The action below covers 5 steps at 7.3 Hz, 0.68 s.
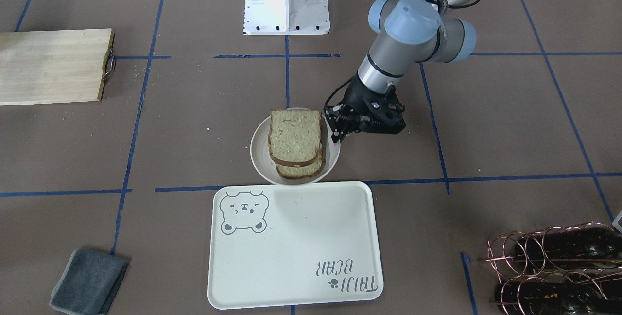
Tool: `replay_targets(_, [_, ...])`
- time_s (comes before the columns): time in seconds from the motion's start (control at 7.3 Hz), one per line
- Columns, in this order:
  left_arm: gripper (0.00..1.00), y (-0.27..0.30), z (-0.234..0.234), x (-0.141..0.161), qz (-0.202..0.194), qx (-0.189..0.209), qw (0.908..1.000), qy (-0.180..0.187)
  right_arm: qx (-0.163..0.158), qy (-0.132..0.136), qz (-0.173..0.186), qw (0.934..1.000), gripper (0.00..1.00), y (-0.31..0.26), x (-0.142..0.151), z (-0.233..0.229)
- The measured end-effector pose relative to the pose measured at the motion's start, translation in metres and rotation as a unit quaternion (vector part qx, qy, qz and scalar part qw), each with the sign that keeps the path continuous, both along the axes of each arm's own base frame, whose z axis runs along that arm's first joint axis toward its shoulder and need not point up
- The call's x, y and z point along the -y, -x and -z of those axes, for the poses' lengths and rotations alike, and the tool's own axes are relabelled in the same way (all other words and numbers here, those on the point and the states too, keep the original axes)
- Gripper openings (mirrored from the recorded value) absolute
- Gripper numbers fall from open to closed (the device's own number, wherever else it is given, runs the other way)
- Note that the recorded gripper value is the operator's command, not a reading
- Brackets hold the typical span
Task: Make sandwich and place on tray
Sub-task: 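Lift and carry the plate with the left gripper onto the tray, then lower the plate onto the tray and release with the left gripper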
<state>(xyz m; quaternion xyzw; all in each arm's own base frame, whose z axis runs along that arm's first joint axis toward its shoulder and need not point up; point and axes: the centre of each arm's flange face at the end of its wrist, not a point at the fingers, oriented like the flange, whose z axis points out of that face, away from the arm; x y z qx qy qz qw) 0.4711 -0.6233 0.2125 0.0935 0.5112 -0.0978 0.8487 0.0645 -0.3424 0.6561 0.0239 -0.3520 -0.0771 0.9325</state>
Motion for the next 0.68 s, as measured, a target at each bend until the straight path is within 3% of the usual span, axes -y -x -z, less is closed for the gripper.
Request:
replay_targets(0.27, [0.0, -0.011, -0.008, 0.059, -0.004, 0.013, 0.9999, -0.009, 0.0, -0.001, 0.002, 1.0, 1.0, 0.0, 0.0, -0.001])
replay_targets(0.55, [0.0, -0.032, -0.029, 0.086, -0.003, 0.016, 0.9998, -0.015, 0.0, 0.001, 0.002, 1.0, 1.0, 0.0, -0.002, -0.003])
replay_targets(0.68, [0.66, -0.041, -0.032, 0.089, -0.002, 0.016, 0.9997, -0.021, -0.001, 0.003, 0.002, 1.0, 1.0, 0.0, -0.002, -0.005])
